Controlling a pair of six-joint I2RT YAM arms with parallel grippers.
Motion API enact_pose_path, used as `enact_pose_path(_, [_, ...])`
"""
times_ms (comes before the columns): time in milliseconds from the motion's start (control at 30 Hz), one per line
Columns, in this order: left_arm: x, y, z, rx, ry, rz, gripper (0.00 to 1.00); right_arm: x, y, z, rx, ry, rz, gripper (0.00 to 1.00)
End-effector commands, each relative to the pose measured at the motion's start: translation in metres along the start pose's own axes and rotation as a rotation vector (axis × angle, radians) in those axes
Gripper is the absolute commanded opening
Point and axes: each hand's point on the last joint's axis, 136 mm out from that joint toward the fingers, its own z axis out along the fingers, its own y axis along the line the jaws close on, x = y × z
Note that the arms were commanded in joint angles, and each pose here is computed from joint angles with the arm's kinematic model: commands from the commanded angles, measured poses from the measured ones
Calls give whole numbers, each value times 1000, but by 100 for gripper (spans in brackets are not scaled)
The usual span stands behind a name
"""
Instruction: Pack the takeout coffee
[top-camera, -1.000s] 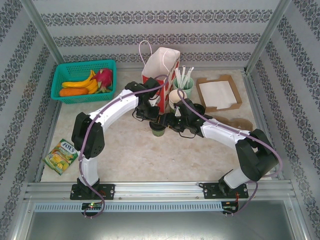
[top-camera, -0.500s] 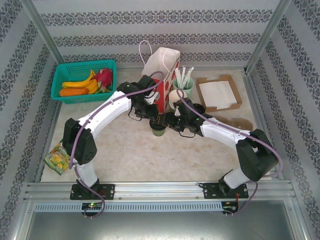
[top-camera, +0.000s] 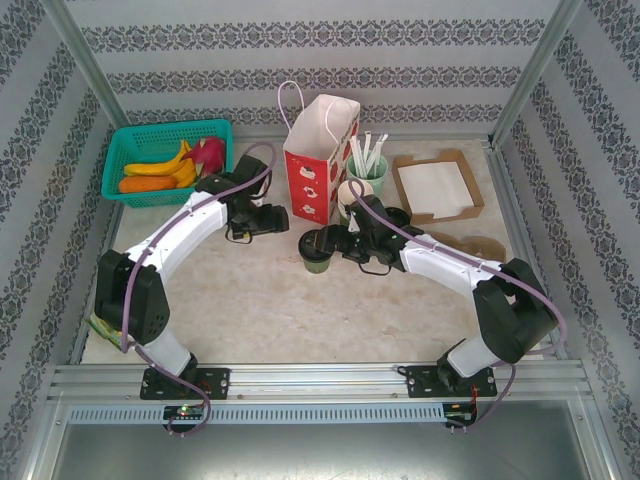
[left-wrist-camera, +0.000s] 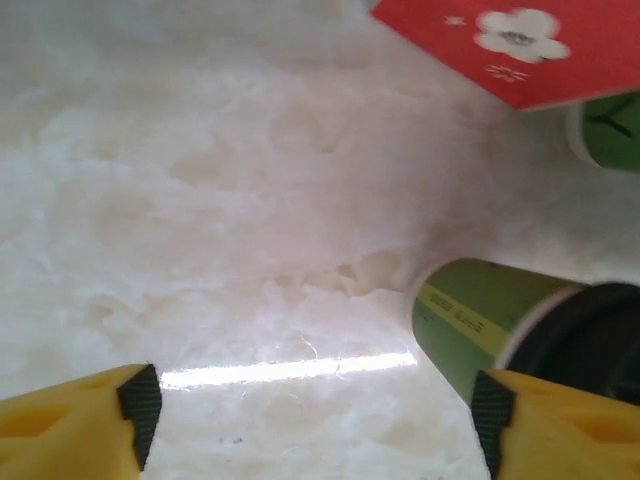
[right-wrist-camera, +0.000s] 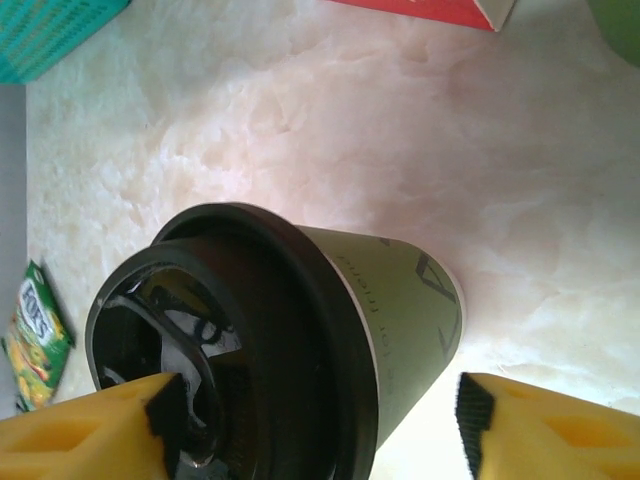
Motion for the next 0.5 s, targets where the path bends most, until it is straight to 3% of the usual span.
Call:
enact_pose_path(0, [-5,8,6,-38,-36,-47,92,-12,20,-14,-23,-56,-85,80])
enact_pose_path(67, [-1,12,15,-52,-14,-58,100,-14,24,-17,-28,-75,-112,84])
enact_pose_path(167, [5,11,26,-44,25,-73,100,-16,28,-20,-27,-95,-151,88])
enact_pose_path(200, [7,9,29,-33,36,-77,100,-15,28,-20,-23,-97,-165,97])
enact_pose_path(233, [8,6,32,-16,45,-79,100,-15,29,-19,-20,-94,-180,98])
enact_pose_path(467, [15,-7,46,54,107,-95,100,-11,26,-7,52,-72,-272,98])
